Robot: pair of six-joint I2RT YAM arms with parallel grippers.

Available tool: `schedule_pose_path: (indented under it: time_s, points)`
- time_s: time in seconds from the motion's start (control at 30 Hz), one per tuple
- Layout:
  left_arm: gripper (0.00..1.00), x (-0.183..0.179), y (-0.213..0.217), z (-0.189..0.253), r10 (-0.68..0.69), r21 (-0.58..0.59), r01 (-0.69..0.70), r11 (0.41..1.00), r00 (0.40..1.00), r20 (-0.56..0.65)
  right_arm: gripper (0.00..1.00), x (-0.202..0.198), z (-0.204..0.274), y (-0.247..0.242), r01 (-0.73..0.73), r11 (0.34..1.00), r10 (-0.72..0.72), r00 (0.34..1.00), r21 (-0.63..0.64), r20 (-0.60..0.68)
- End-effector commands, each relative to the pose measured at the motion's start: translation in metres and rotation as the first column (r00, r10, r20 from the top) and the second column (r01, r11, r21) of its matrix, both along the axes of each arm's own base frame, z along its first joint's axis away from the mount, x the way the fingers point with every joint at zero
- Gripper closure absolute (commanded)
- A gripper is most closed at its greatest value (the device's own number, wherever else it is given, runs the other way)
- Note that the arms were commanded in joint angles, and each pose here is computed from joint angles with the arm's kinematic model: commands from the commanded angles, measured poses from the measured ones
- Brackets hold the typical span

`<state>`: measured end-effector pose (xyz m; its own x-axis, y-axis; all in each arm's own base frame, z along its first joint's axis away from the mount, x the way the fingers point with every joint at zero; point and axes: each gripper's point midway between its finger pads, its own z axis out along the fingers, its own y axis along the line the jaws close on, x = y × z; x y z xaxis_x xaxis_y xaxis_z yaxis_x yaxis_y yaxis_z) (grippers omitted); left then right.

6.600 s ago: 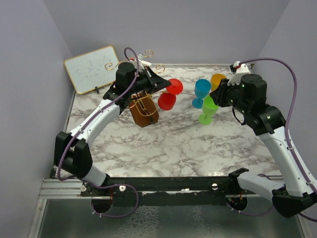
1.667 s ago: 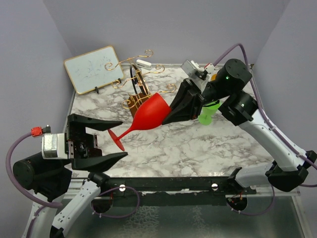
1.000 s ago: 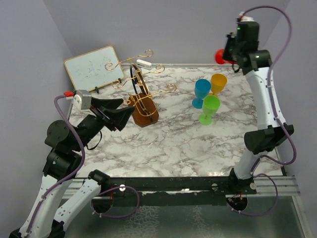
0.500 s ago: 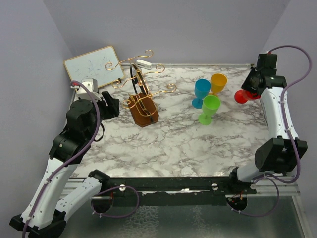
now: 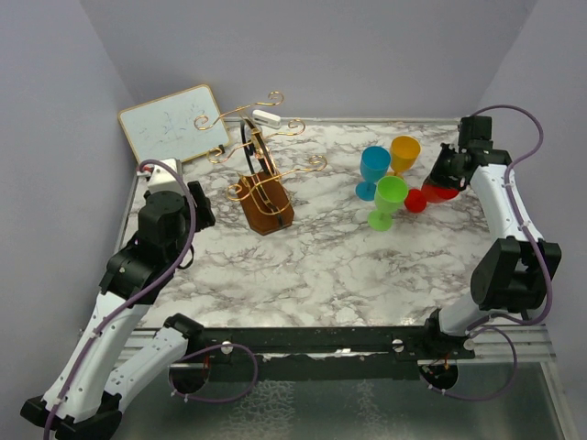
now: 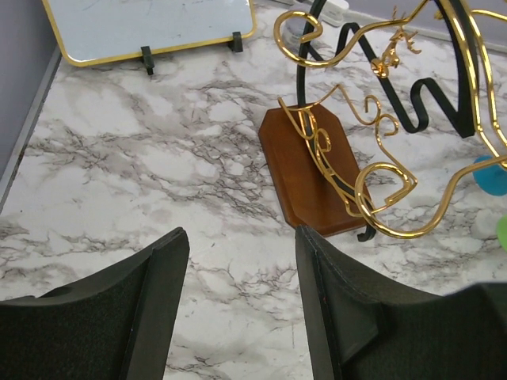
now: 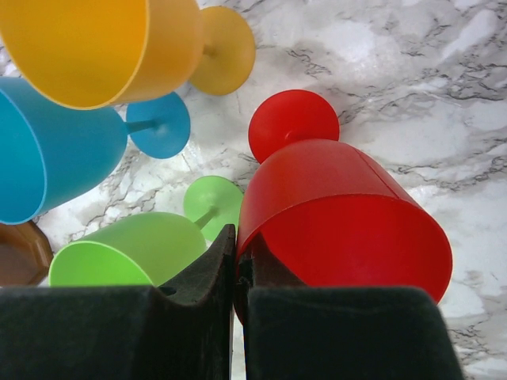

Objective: Take the wine glass off the wine glass rack

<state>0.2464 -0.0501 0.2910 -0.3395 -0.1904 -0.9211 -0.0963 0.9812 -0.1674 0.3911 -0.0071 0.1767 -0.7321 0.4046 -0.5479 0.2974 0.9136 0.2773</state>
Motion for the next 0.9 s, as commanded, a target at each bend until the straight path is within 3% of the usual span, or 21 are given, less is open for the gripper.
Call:
schedule_pose_path:
  time_s: [0.0, 0.33, 0.63, 0.87]
  points:
    - [0.42, -0.002, 0.013, -0.018, 0.055, 0.057, -0.053, 0.997, 0.998, -0.038, 0.99, 0.01, -0.004, 0.015, -0.063, 0.998, 0.063, 0.998, -0.004, 0.023]
    - [0.42, -0.002, 0.021, -0.051, 0.099, 0.124, -0.086, 0.989, 0.989, -0.106, 0.98, 0.01, -0.017, 0.033, -0.099, 0.994, 0.098, 0.995, -0.036, -0.015]
    - [0.4, -0.001, 0.017, -0.069, 0.083, 0.115, -0.071, 0.991, 0.991, -0.107, 0.67, 0.008, 0.022, 0.041, -0.142, 0.989, 0.145, 0.984, -0.034, 0.102]
    - [0.4, -0.003, 0.019, -0.071, 0.084, 0.098, -0.077, 0.992, 0.994, -0.068, 0.6, 0.0, 0.078, 0.046, -0.17, 0.985, 0.175, 0.953, -0.042, 0.248]
